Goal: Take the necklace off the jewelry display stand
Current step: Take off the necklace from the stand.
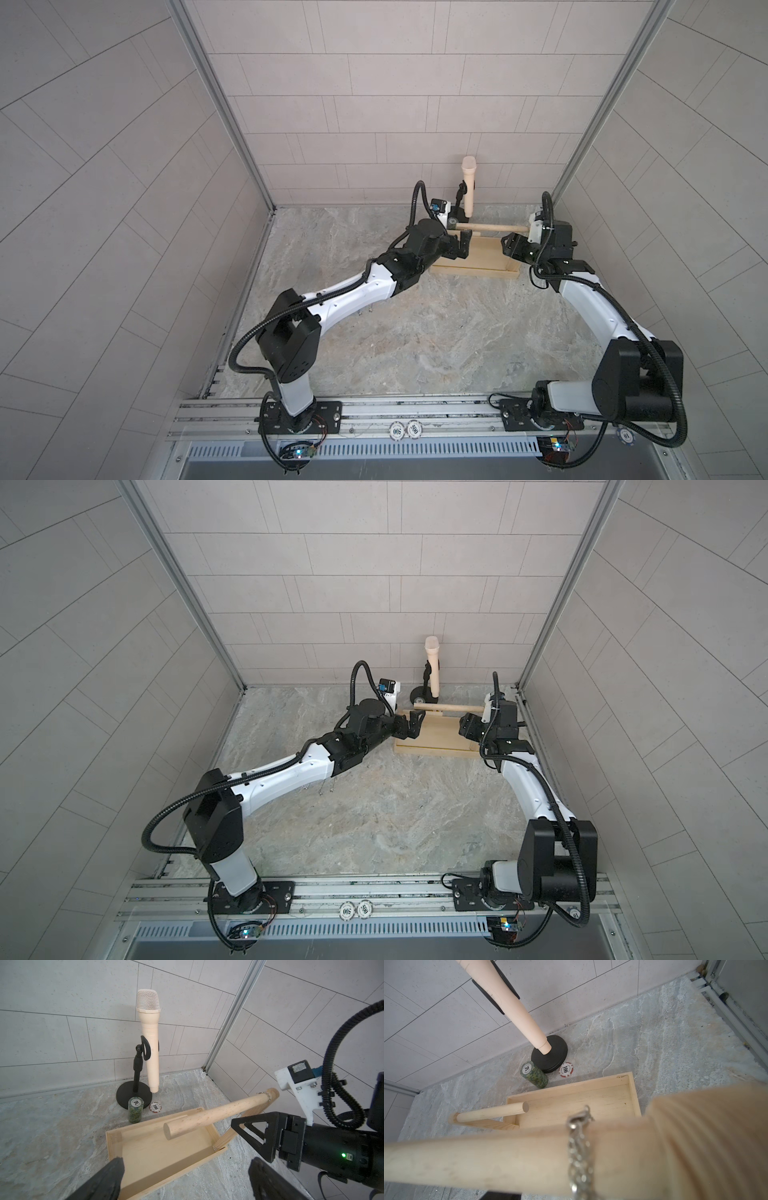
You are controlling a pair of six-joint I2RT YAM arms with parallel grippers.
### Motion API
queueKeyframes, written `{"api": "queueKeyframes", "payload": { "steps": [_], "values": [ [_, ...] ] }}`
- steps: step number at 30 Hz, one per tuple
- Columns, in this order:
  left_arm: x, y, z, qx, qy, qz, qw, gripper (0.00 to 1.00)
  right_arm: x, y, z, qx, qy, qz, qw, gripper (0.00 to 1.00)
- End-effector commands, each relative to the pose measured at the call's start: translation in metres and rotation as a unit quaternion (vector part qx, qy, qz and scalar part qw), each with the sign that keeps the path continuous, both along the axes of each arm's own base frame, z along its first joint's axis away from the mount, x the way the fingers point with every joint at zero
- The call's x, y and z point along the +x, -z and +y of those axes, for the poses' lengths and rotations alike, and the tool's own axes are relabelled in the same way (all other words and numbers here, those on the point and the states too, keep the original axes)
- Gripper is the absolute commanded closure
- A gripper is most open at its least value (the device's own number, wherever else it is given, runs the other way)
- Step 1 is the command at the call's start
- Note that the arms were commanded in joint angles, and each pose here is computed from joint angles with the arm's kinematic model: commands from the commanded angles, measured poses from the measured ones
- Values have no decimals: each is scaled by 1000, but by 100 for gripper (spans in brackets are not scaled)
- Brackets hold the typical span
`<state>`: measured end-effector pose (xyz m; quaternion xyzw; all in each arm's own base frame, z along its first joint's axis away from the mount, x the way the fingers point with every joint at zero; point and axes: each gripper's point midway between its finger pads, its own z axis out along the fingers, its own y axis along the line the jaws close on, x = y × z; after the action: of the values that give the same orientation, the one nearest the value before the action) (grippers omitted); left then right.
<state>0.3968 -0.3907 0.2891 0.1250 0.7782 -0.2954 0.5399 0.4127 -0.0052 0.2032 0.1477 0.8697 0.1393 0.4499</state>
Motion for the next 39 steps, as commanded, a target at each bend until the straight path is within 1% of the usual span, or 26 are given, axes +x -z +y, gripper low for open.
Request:
{"api": "queueKeyframes", "payload": {
  "steps": [1, 6, 9, 17, 24, 31, 33, 36, 39],
  "values": [
    [4, 7, 4, -8, -5, 11, 1000, 0, 9, -20, -11, -23, 12, -31, 999, 30],
    [6, 8, 3, -14, -2, 15, 1000, 0, 12, -28, -15, -38, 16, -51, 998, 35],
    [6, 8, 4, -15, -3, 17, 1000, 0, 14, -30, -18, -46, 22, -60, 997, 40],
    [6, 5, 9, -15, -6, 17, 1000, 0, 18, -26, -25, -57, 38, -69, 995, 63],
    [1, 7, 12, -18, -6, 26, 999, 0, 20, -26, -30, -60, 52, -75, 994, 75],
    [-3, 12, 16, -20, -9, 37, 999, 0, 17, -32, -36, -70, 68, -72, 993, 90],
    [-3, 13, 16, -21, -8, 40, 999, 0, 15, -36, -40, -74, 78, -70, 992, 96],
    [-4, 16, 15, -22, -6, 45, 999, 0, 12, -41, -43, -83, 84, -68, 991, 100],
    [-3, 18, 14, -24, -6, 49, 999, 0, 9, -46, -46, -91, 92, -66, 989, 100]
  ]
}}
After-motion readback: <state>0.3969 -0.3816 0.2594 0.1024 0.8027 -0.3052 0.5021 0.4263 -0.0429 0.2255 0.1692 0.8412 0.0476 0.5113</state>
